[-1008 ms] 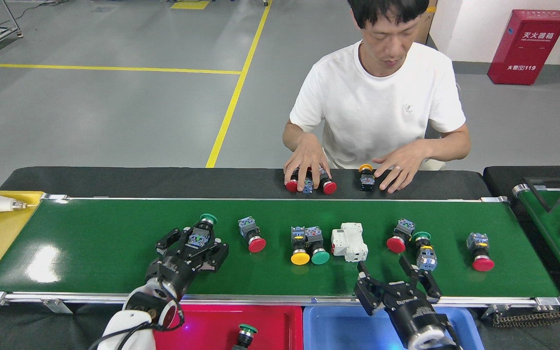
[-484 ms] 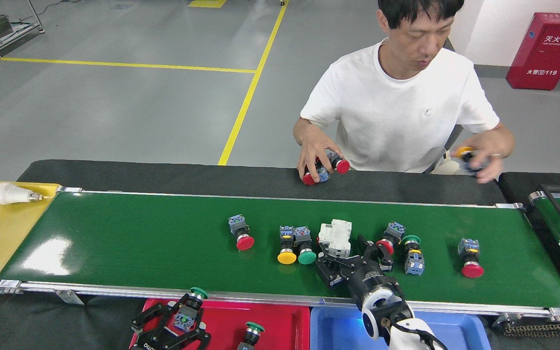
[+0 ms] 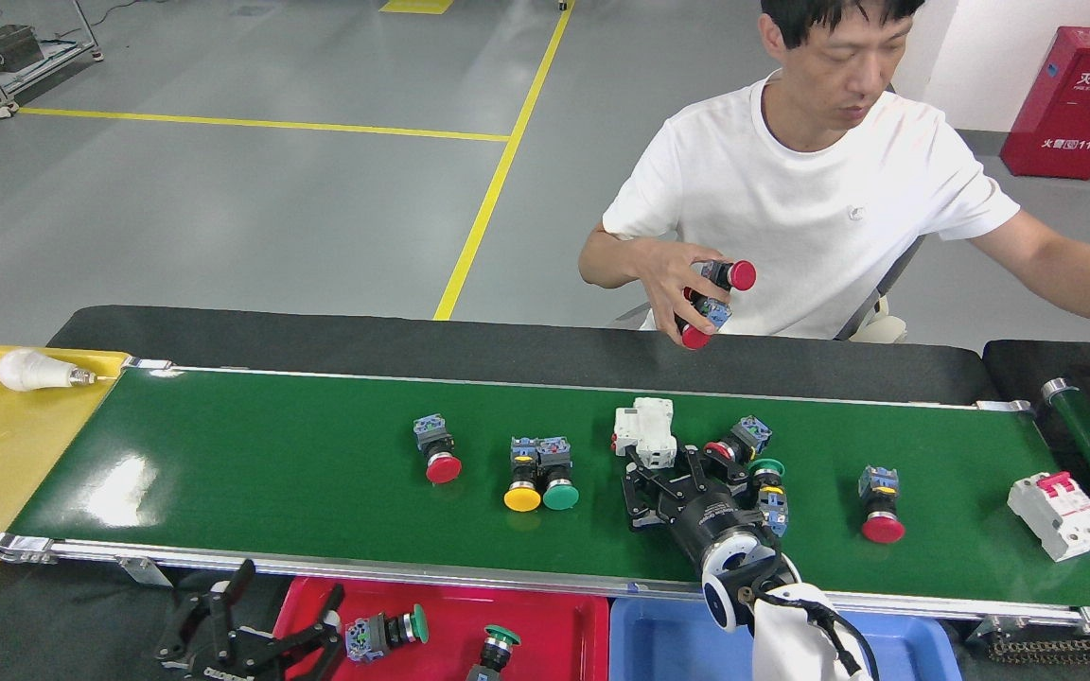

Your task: Pick switch part from conveyor to tray

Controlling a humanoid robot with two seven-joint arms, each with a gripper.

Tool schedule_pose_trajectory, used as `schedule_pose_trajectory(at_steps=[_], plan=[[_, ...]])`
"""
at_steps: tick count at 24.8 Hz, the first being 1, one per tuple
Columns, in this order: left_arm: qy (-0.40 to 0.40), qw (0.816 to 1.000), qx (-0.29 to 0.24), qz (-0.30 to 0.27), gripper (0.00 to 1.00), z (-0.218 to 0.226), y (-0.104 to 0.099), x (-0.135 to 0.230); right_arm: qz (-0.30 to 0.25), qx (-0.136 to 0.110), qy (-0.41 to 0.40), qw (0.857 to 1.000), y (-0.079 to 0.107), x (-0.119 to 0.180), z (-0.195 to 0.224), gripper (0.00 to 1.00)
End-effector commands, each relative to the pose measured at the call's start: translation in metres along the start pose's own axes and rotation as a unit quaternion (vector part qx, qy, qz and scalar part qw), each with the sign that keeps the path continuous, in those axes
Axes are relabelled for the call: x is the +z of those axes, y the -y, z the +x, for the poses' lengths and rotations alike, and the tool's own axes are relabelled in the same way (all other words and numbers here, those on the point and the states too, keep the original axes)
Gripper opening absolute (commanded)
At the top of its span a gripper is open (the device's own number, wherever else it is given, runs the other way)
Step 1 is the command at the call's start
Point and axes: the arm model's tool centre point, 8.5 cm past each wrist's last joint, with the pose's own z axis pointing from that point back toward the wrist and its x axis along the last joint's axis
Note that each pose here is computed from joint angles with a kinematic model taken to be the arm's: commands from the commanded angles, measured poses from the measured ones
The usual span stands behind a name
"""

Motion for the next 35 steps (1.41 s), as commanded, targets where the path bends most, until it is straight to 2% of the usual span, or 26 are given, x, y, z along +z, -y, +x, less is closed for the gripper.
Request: schedule_pose_trajectory(at_steps=[1, 3, 5, 8, 10, 12, 14, 15, 16, 19, 21, 24, 26, 27, 28, 30, 35], plan=[[-0.023, 1.000, 0.000, -0.001, 1.00, -0.014, -0.003, 0.001, -0.025, 0.005, 0.015, 1.000, 0.018, -0.004, 0.001, 0.25], [-0.029, 1.000, 0.001, -0.003, 1.00, -0.018, -0.001, 0.001, -0.033, 0.004, 0.032, 0.999, 0.023, -0.002, 0.006, 0.25], [-0.029, 1.000, 0.002, -0.002, 1.00, -0.018, -0.002, 0.001, -0.057, 0.007, 0.048, 0.997, 0.036, 0.008, 0.003, 0.25], [-0.022, 1.000, -0.005, 0.000, 1.00, -0.015, -0.004, -0.001, -0.087, -0.003, 0.116, 0.989, 0.043, 0.050, -0.002, 0.26], [-0.020, 1.000, -0.009, -0.002, 1.00, -0.012, -0.004, -0.003, -0.084, 0.001, 0.171, 0.982, 0.037, 0.082, -0.003, 0.28], [-0.018, 1.000, -0.025, 0.006, 1.00, -0.004, -0.012, -0.019, -0.089, 0.011, 0.234, 0.968, 0.037, 0.114, -0.008, 0.29], [-0.020, 0.999, -0.031, 0.006, 1.00, 0.005, -0.014, -0.042, -0.094, 0.011, 0.292, 0.952, 0.032, 0.148, -0.016, 0.29], [-0.021, 0.999, -0.030, 0.005, 1.00, 0.005, -0.015, -0.054, -0.097, 0.009, 0.299, 0.949, 0.032, 0.160, -0.020, 0.30], [-0.021, 0.999, -0.028, -0.005, 1.00, 0.005, -0.014, -0.064, -0.099, 0.006, 0.289, 0.952, 0.032, 0.169, -0.027, 0.30], [-0.022, 0.999, -0.022, -0.024, 1.00, 0.003, -0.010, -0.093, -0.082, -0.012, 0.252, 0.964, 0.014, 0.192, -0.044, 0.32], [-0.025, 0.999, -0.022, -0.031, 1.00, 0.000, -0.011, -0.113, -0.062, -0.026, 0.229, 0.971, -0.005, 0.206, -0.054, 0.32], [-0.035, 0.999, -0.020, -0.031, 1.00, -0.009, -0.020, -0.137, -0.024, -0.045, 0.161, 0.986, -0.034, 0.249, -0.087, 0.32], [-0.035, 0.999, -0.019, -0.025, 1.00, -0.011, -0.029, -0.147, -0.026, -0.047, 0.126, 0.991, -0.035, 0.265, -0.104, 0.33], [-0.035, 0.999, -0.020, -0.028, 1.00, -0.013, -0.030, -0.152, -0.024, -0.048, 0.118, 0.992, -0.036, 0.267, -0.107, 0.36], [-0.036, 0.999, -0.020, -0.031, 1.00, -0.016, -0.031, -0.158, -0.020, -0.049, 0.116, 0.992, -0.038, 0.267, -0.106, 0.50], [-0.039, 0.998, -0.016, -0.041, 1.00, -0.020, -0.030, -0.169, -0.022, -0.060, 0.111, 0.992, -0.040, 0.265, -0.103, 1.00], [-0.049, 0.996, -0.015, -0.067, 1.00, -0.044, -0.032, -0.193, -0.041, -0.083, 0.098, 0.991, -0.040, 0.259, -0.095, 0.99]])
